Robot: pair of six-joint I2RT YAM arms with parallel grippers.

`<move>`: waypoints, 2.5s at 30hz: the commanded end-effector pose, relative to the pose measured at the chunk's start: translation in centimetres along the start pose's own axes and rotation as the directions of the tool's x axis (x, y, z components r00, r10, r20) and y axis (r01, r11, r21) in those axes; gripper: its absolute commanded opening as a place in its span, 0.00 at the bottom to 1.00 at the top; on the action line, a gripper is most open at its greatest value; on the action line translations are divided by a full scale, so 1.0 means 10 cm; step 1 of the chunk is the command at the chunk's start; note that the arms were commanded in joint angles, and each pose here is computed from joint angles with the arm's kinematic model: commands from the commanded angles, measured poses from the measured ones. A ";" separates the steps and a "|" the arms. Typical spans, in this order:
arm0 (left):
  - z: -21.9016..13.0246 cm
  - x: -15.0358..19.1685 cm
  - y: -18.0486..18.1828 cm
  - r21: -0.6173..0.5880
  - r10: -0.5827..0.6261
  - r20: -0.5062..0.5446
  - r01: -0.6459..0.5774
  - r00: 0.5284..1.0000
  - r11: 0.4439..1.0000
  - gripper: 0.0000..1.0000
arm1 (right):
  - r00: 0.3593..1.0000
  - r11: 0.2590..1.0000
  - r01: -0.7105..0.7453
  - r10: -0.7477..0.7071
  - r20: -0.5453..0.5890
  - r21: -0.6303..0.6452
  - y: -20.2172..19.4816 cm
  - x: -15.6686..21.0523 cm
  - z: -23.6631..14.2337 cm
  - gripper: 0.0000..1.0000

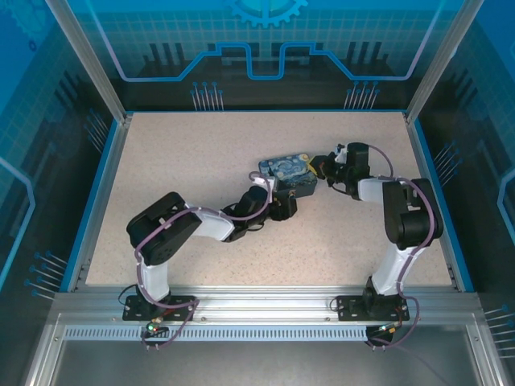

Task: Unlock a padlock with a key

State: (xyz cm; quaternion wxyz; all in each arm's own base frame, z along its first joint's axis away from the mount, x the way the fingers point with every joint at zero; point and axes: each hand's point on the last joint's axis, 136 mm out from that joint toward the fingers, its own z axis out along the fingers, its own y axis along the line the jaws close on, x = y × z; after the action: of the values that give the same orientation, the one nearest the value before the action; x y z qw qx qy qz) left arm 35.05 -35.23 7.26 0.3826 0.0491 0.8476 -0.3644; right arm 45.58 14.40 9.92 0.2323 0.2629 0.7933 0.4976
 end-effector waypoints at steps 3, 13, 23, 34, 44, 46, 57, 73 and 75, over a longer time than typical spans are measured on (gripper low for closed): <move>0.15 0.07 0.00 -0.006 0.079 -0.065 -0.080 0.995 0.997 0.72 | 1.000 1.000 -0.009 0.009 -0.023 -0.011 -0.10 0.06 0.06 0.00; 0.31 0.17 0.20 -0.077 0.120 -0.090 -0.127 0.989 0.989 0.72 | 1.000 1.000 -0.007 0.007 -0.031 -0.008 -0.13 0.08 0.08 0.00; 0.49 0.07 0.30 -0.143 0.181 -0.066 -0.188 0.981 0.972 0.72 | 0.999 1.000 -0.006 0.006 -0.043 0.010 -0.18 0.12 0.09 0.00; 0.47 -0.07 0.46 -0.323 0.234 -0.037 -0.234 0.971 0.917 0.74 | 0.999 1.000 -0.001 0.002 -0.047 0.019 -0.20 0.12 0.10 0.00; 0.58 -0.08 0.28 -0.238 0.237 -0.021 -0.235 0.971 0.942 0.75 | 0.999 1.000 -0.001 0.003 -0.050 0.025 -0.23 0.12 0.12 0.00; 0.62 -0.10 0.10 -0.155 0.224 -0.014 -0.224 0.974 0.962 0.76 | 0.999 1.000 -0.003 0.004 -0.051 0.029 -0.24 0.12 0.12 0.00; 0.63 -0.31 -0.29 0.119 -0.010 0.008 0.009 1.000 0.993 0.76 | 0.999 0.999 -0.001 0.003 -0.052 0.033 -0.26 0.11 0.12 0.00; 0.52 -0.42 -0.04 0.141 -0.190 0.096 0.175 0.977 0.974 0.75 | 0.998 0.999 -0.003 0.005 -0.057 0.036 -0.28 0.13 0.13 0.00; 0.48 -0.46 -0.01 0.138 -0.210 0.125 0.193 0.970 0.972 0.75 | 0.998 0.999 -0.003 0.005 -0.057 0.037 -0.29 0.13 0.13 0.00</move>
State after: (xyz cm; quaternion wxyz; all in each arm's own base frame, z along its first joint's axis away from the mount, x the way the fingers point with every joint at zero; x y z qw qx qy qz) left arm 40.29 -38.26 6.32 0.3658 -0.0180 0.8210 -0.4380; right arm 45.95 14.85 9.88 0.2422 0.2393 0.7897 0.5103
